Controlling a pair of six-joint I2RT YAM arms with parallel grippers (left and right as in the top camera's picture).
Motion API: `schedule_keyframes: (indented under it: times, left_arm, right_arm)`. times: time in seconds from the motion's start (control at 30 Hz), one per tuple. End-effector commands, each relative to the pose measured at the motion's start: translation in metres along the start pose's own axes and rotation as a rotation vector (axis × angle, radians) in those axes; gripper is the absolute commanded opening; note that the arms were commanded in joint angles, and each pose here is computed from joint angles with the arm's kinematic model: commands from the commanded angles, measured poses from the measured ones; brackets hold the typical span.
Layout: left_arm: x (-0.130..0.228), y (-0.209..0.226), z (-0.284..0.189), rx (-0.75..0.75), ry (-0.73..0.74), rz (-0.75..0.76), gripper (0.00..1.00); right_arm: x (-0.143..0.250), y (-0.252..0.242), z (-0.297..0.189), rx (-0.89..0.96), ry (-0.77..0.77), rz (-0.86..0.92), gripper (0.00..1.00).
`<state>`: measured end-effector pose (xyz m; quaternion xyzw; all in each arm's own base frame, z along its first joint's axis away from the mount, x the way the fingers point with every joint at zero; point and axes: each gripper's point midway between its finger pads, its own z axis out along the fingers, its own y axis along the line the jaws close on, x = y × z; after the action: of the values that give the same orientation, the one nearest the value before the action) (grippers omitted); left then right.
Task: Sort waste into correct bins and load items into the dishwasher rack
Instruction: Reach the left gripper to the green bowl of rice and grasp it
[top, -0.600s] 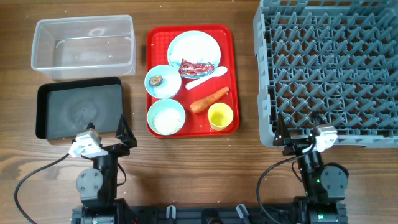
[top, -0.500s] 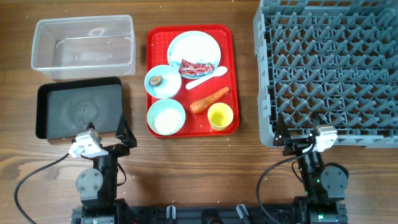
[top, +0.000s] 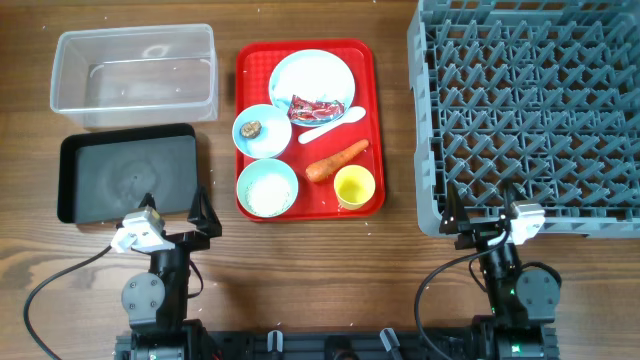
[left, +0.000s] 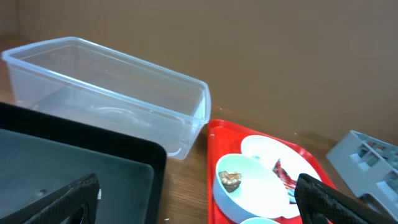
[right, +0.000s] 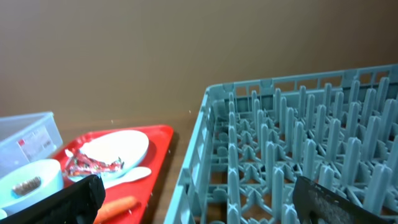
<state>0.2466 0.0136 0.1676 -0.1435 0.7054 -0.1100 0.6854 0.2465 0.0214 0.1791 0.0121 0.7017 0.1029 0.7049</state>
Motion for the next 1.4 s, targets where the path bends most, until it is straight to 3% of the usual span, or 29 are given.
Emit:
schedule_keyframes:
  times: [0.0,0.2,0.33,0.37,0.43,0.53,0.63,0.7,0.83,0.9,1.0,1.03,1.07,1.2,1.27,1.37]
  left_arm:
    - [-0.011,-0.025,-0.003,0.116,0.006,0.036,1.00]
    - [-0.062,-0.071,0.015,0.212,0.217,0.104,1.00]
    - [-0.076,-0.098,0.049,0.229,0.518,0.077,1.00]
    - [-0.056,-0.120,0.056,0.284,0.687,0.166,1.00]
    - [-0.023,-0.136,0.061,0.279,0.850,0.229,1.00]
    - [0.071,-0.166,0.056,0.336,1.132,0.342,1.00]
    - [0.150,-0.167,0.042,0.334,1.362,0.411,1.00]
    - [0.182,-0.155,0.035,0.273,1.473,0.401,0.93]
    - [0.193,-0.134,0.043,0.152,1.472,0.455,0.37]
    - [0.191,-0.127,0.049,0.115,1.444,0.494,0.19]
    - [0.203,-0.124,0.048,0.101,1.455,0.528,0.19]
    - [0.210,-0.120,0.047,0.093,1.475,0.535,0.16]
    - [0.217,-0.117,0.046,0.086,1.491,0.538,0.04]
    - [0.221,-0.116,0.047,0.058,1.494,0.511,0.04]
    - [0.206,-0.124,0.048,0.035,1.480,0.461,0.04]
    - [0.141,-0.150,0.055,0.081,1.405,0.365,0.04]
  right_arm:
    - [-0.024,0.025,-0.003,-0.132,-0.081,-0.024,1.00]
    - [-0.096,0.062,0.005,-0.284,-0.069,-0.102,1.00]
    - [-0.130,0.077,0.046,-0.359,0.132,-0.105,1.00]
    - [-0.132,0.076,0.064,-0.350,0.245,-0.081,1.00]
    - [-0.123,0.071,0.082,-0.345,0.370,-0.090,1.00]
    - [-0.087,0.062,0.111,-0.335,0.515,-0.047,1.00]
    - [-0.047,0.054,0.123,-0.305,0.646,0.053,1.00]
    - [-0.032,0.051,0.124,-0.299,0.698,0.065,0.87]
    - [-0.024,0.047,0.124,-0.281,0.724,0.067,0.73]
    - [-0.024,0.044,0.125,-0.266,0.725,0.064,0.68]
    - [-0.023,0.040,0.126,-0.240,0.726,0.055,0.66]
    - [-0.023,0.040,0.126,-0.237,0.727,0.055,0.66]
    - [-0.022,0.039,0.126,-0.232,0.727,0.054,0.66]
    - [-0.022,0.039,0.126,-0.232,0.729,0.054,0.65]
    - [-0.022,0.039,0.126,-0.232,0.729,0.054,0.65]
    - [-0.022,0.039,0.126,-0.232,0.729,0.054,0.65]
